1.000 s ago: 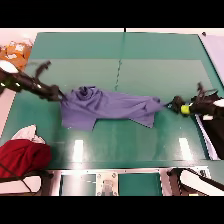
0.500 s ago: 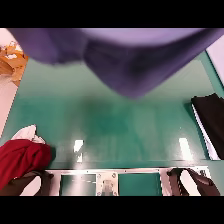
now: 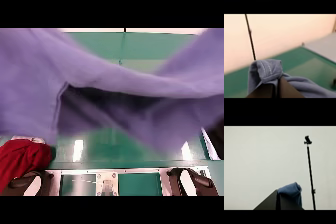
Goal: Fold the shirts.
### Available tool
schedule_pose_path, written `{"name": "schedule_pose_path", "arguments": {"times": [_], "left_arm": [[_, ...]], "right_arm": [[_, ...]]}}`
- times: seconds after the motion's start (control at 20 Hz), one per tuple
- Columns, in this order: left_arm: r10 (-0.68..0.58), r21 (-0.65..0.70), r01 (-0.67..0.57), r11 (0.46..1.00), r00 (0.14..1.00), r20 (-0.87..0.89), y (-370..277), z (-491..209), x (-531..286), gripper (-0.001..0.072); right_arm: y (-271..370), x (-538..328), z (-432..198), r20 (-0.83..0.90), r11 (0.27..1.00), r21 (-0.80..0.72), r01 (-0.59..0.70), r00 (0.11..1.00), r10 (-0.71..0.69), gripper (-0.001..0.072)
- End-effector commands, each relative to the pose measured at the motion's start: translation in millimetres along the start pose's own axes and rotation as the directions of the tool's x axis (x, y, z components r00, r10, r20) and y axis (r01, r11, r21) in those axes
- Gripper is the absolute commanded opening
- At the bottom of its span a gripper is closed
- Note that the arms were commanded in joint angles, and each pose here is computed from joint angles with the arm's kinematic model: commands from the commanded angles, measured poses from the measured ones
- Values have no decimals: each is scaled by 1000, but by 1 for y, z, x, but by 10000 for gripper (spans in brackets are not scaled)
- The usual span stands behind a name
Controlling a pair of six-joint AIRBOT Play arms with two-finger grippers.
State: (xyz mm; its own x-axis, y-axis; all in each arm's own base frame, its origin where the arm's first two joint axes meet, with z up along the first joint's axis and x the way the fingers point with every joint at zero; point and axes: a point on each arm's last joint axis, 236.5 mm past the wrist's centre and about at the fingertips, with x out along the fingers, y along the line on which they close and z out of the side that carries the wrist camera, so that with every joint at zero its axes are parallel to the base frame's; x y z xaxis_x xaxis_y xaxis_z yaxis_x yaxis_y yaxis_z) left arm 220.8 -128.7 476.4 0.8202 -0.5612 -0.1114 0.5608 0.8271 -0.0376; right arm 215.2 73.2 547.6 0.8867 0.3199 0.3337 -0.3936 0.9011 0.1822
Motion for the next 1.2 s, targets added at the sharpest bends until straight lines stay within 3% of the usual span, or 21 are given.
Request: {"name": "schedule_pose_path", "arguments": {"times": [0.0, 0.15, 0.3, 0.45, 0.55, 0.6, 0.65, 0.9, 0.95, 1.05, 1.15], "left_arm": [[-123, -309, 21, 951, 941, -316, 29, -133, 53, 29], [-246, -522, -37, 852, 852, -462, 43, -269, 87, 30], [-310, -645, -141, 751, 787, -534, 39, -389, 91, 30], [-345, -720, -228, 655, 758, -554, 30, -468, 88, 30], [-378, -732, -282, 621, 709, -595, 28, -499, 85, 52], [-389, -725, -306, 617, 683, -618, 30, -508, 84, 447], [-397, -714, -332, 616, 652, -646, 33, -514, 82, 714], [-387, -495, -409, 767, 320, -865, 52, -515, 17, 687], [-374, -454, -436, 777, 260, -890, 56, -514, 4, 686], [-407, -452, -486, 748, 203, -891, 47, -516, -11, 686], [-487, -528, -497, 689, 223, -845, 24, -522, -9, 686]], "right_arm": [[-30, 8, -91, -252, 990, 141, 25, 968, 12, 13], [-79, -1, -220, -497, 931, 330, 159, 867, 28, 13], [-115, -38, -365, -679, 815, 458, 354, 732, 63, 13], [-133, -83, -483, -794, 701, 464, 541, 605, 59, 13], [-138, -98, -517, -837, 673, 441, 594, 543, 70, 13], [-141, -100, -525, -848, 673, 433, 600, 525, 78, 13], [-143, -100, -529, -854, 668, 430, 607, 513, 83, 13], [-148, -88, -521, -846, 697, 423, 579, 527, 76, 13], [-148, -86, -518, -844, 701, 423, 574, 532, 73, 13], [-149, -84, -517, -841, 703, 423, 571, 536, 71, 14], [-151, -83, -516, -840, 704, 419, 573, 539, 61, 13]]}}
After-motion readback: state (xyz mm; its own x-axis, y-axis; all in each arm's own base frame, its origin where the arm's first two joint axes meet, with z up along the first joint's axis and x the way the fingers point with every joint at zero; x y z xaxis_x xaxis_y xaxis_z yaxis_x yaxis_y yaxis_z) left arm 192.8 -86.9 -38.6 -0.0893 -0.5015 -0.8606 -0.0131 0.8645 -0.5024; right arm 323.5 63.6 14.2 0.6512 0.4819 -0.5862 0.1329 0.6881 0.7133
